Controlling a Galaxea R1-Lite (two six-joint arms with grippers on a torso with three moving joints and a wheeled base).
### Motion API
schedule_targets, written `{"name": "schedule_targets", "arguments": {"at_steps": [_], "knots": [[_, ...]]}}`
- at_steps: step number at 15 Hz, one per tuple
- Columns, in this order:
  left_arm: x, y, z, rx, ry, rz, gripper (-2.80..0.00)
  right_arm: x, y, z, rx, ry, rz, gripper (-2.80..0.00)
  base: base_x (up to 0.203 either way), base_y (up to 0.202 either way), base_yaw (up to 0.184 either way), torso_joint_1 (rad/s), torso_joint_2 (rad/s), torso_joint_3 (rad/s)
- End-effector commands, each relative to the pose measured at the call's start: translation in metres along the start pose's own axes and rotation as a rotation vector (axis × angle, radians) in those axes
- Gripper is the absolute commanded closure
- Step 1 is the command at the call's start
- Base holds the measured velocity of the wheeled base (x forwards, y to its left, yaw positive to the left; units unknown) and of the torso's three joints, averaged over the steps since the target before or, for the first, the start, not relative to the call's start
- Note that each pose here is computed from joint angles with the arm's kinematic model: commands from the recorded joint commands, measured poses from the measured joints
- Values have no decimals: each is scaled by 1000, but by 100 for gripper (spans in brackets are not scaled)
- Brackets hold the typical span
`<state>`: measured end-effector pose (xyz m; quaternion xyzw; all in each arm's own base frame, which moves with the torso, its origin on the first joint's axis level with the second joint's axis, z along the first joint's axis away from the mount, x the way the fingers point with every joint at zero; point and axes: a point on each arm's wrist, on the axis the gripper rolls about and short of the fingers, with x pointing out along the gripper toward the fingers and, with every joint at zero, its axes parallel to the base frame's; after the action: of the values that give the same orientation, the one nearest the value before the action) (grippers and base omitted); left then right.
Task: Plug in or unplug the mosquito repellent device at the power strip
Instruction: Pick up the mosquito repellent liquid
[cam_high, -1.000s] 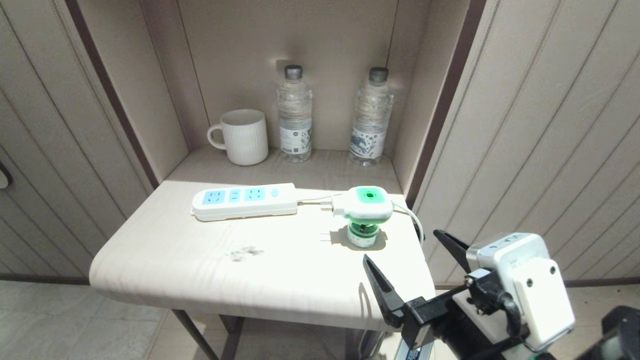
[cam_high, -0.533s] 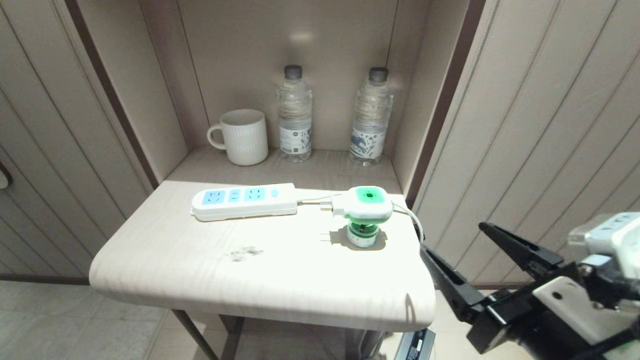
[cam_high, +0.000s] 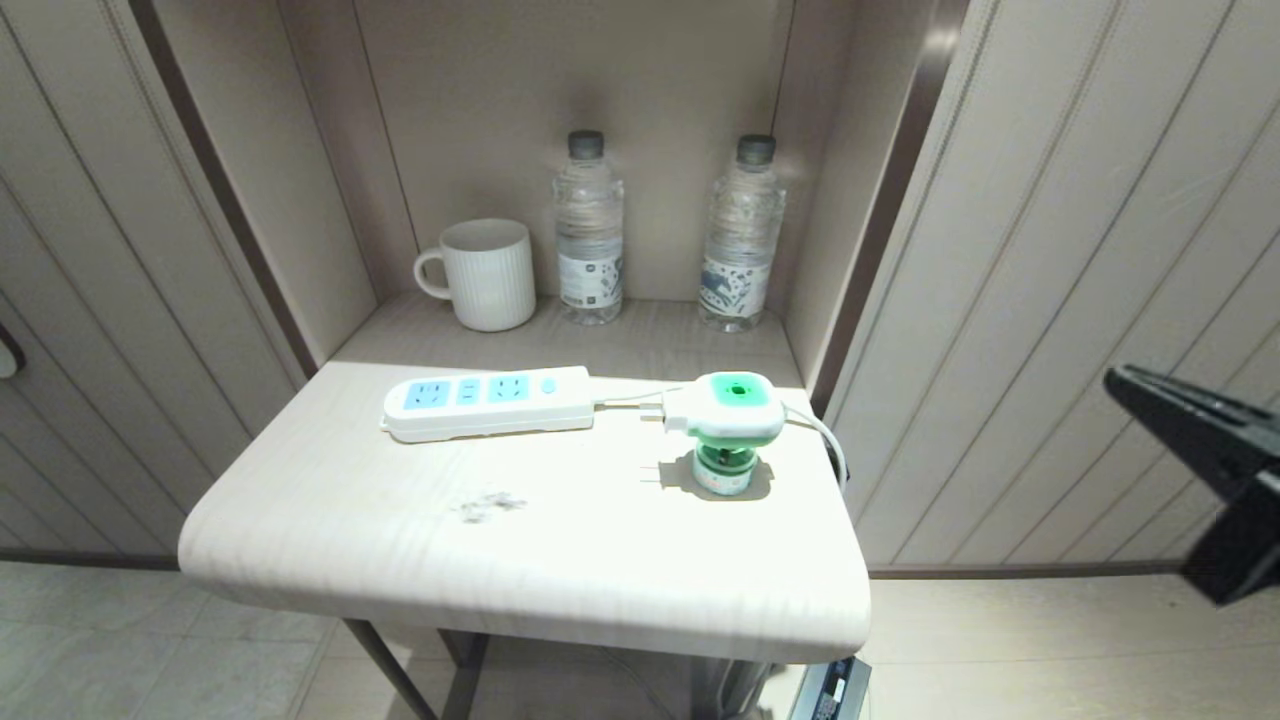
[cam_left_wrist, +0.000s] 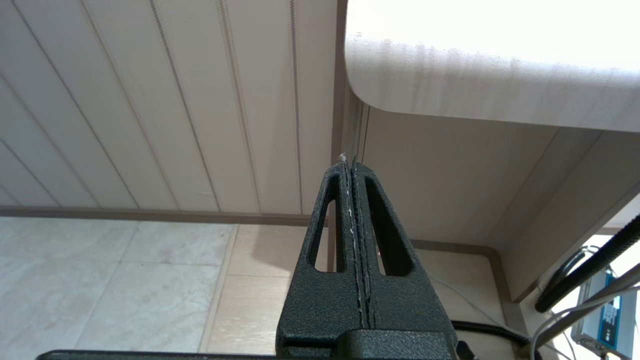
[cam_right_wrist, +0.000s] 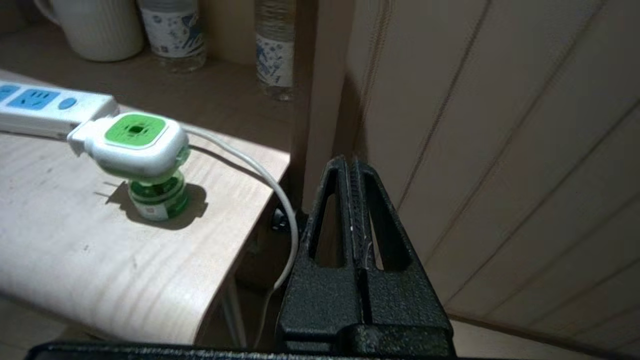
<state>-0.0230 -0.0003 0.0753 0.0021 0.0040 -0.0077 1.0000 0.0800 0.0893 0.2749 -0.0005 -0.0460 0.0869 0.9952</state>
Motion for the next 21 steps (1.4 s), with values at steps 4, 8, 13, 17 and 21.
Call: {"name": "schedule_targets", "arguments": {"at_steps": [4, 8, 13, 17, 21], "knots": [[0, 0, 0, 0, 1, 0, 0, -18, -39, 56, 74, 174, -106, 0, 0, 0, 0, 0, 0, 0], [0, 0, 0, 0, 1, 0, 0, -28, -63, 82, 407, 345, -274, 0, 0, 0, 0, 0, 0, 0], [0, 0, 0, 0, 1, 0, 0, -17, -59, 60, 252, 526, -219, 0, 0, 0, 0, 0, 0, 0], [0, 0, 0, 0, 1, 0, 0, 8, -50, 54, 136, 593, -197, 0, 0, 0, 0, 0, 0, 0], [0, 0, 0, 0, 1, 0, 0, 11, -37, 28, 109, 655, -47, 0, 0, 0, 0, 0, 0, 0]]}}
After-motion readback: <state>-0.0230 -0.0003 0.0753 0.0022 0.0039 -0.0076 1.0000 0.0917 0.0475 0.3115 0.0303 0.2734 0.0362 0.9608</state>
